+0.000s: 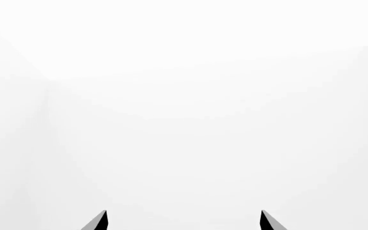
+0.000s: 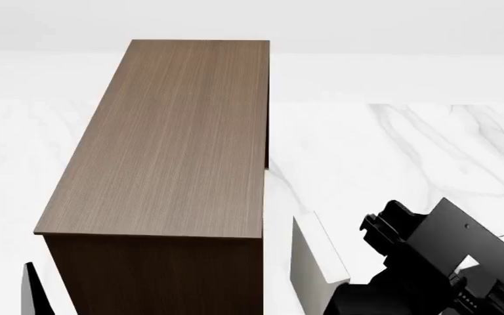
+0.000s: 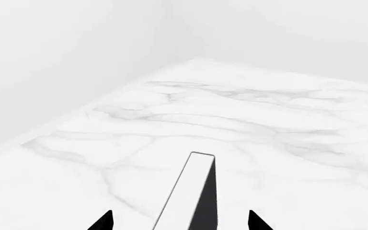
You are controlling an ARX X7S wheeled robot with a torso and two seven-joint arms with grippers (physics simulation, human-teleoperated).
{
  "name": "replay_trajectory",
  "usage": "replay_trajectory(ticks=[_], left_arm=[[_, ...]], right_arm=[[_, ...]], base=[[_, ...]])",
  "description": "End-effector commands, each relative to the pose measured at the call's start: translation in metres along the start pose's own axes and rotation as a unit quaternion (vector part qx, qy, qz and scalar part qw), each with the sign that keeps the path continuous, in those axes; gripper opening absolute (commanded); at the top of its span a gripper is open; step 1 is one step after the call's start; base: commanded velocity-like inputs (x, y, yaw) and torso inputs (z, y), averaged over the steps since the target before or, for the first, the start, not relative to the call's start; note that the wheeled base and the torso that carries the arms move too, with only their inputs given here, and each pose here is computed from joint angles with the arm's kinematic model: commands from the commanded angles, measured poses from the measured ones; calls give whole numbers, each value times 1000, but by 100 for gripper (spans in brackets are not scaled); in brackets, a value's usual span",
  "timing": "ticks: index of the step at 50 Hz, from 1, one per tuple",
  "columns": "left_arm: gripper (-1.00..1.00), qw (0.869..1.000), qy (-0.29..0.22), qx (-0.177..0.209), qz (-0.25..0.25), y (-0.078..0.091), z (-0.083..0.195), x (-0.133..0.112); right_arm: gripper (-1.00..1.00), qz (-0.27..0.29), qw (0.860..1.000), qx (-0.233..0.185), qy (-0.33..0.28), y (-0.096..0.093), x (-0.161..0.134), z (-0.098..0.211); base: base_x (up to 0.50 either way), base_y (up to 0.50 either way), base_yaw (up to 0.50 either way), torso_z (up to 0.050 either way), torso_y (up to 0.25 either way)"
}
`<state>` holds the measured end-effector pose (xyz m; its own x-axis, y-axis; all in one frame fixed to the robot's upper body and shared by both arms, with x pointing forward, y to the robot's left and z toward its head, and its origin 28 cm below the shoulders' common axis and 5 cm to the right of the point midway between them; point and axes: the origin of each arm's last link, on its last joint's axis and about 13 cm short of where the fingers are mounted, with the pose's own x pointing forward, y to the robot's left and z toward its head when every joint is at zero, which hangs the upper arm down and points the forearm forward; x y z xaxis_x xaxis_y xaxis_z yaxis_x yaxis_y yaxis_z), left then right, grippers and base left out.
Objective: Pick up the book in the middle and place it on the cabinet shelf.
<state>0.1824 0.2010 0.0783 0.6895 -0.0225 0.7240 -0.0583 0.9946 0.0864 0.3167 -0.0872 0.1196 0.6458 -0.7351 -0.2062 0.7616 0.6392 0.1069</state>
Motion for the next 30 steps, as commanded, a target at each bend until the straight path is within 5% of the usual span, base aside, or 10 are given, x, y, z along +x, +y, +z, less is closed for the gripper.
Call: replay_trajectory(ticks=[1,30], left_arm=[[100,1000,1,0,0,0,0,0],[100,1000,4,0,0,0,-1,0]], right_arm=[[100,-7,1000,-4,15,3,4,-2],[100,-6,999,-41,28,6,10,-26]], base=[[0,0,0,0,0],[0,0,0,0,0]])
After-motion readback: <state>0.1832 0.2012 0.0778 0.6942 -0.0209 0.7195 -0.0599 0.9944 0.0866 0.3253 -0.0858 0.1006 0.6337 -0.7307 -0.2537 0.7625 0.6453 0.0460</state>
